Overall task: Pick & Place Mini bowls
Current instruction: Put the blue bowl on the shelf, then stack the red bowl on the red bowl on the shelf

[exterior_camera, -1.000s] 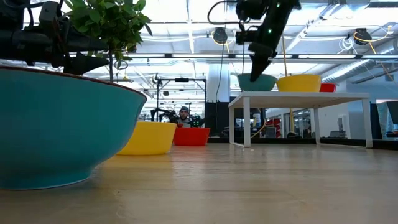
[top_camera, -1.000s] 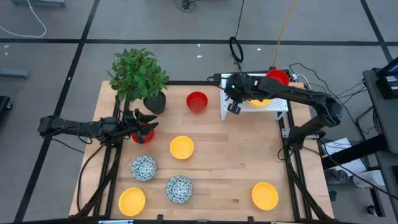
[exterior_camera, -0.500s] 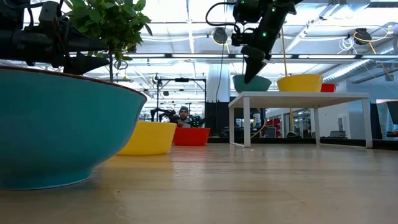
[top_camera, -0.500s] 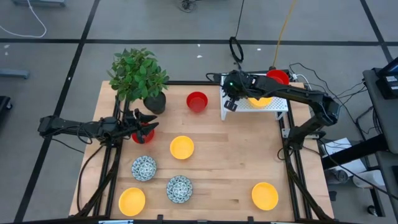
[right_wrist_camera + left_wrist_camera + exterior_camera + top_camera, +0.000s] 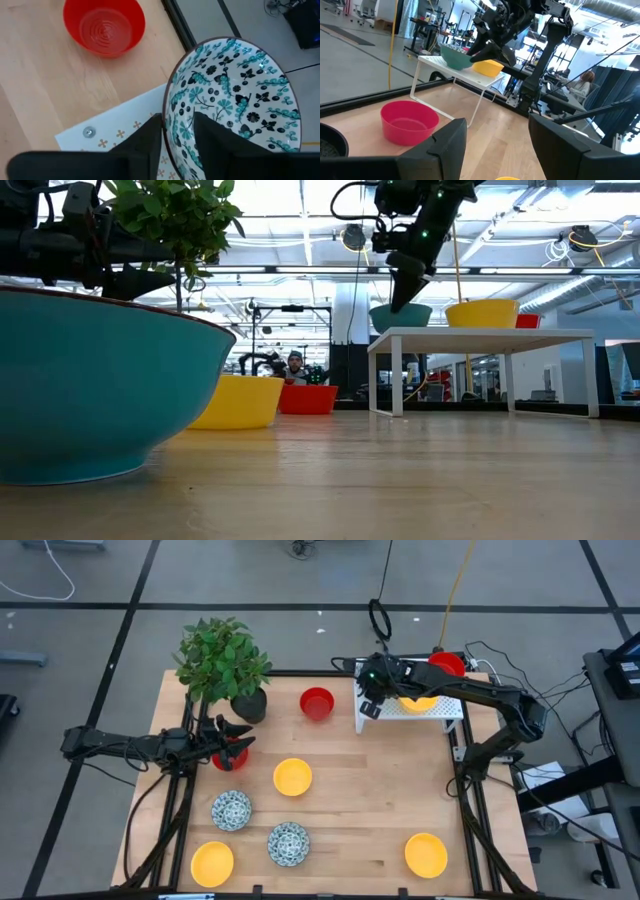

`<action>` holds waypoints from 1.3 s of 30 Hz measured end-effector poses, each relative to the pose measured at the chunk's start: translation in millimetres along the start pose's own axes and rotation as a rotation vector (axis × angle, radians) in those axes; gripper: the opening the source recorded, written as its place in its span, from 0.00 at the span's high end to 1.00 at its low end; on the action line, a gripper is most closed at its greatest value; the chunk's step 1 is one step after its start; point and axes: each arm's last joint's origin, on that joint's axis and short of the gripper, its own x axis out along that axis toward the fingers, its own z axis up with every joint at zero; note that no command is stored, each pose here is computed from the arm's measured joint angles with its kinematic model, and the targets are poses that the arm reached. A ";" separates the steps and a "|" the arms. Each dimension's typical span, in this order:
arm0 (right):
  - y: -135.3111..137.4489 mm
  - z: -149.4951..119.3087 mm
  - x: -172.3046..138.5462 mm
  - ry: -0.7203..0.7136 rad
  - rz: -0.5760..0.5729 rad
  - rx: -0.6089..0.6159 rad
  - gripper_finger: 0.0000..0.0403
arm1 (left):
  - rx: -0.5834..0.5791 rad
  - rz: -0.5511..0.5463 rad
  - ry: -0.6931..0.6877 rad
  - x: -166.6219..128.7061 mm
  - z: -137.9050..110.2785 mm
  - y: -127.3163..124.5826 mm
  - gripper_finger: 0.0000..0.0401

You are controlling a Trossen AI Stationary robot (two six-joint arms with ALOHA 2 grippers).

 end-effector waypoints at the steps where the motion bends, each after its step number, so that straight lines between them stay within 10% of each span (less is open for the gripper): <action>1: 0.5 0.1 -0.7 -0.002 0.002 0.010 0.71 | 0.000 0.000 0.000 0.0 0.0 0.0 0.46; 16: -3.3 -2.8 -65.3 -0.221 0.020 0.064 0.52 | 0.000 -0.001 0.001 0.0 -0.1 0.0 0.46; 26: -6.7 -4.2 -124.9 -0.519 0.090 0.254 0.52 | 0.000 -0.001 0.000 0.0 0.0 0.0 0.46; 39: 32.0 -0.7 -174.9 -0.799 0.297 0.207 0.55 | -0.040 -0.006 -0.012 0.0 1.1 -0.5 0.46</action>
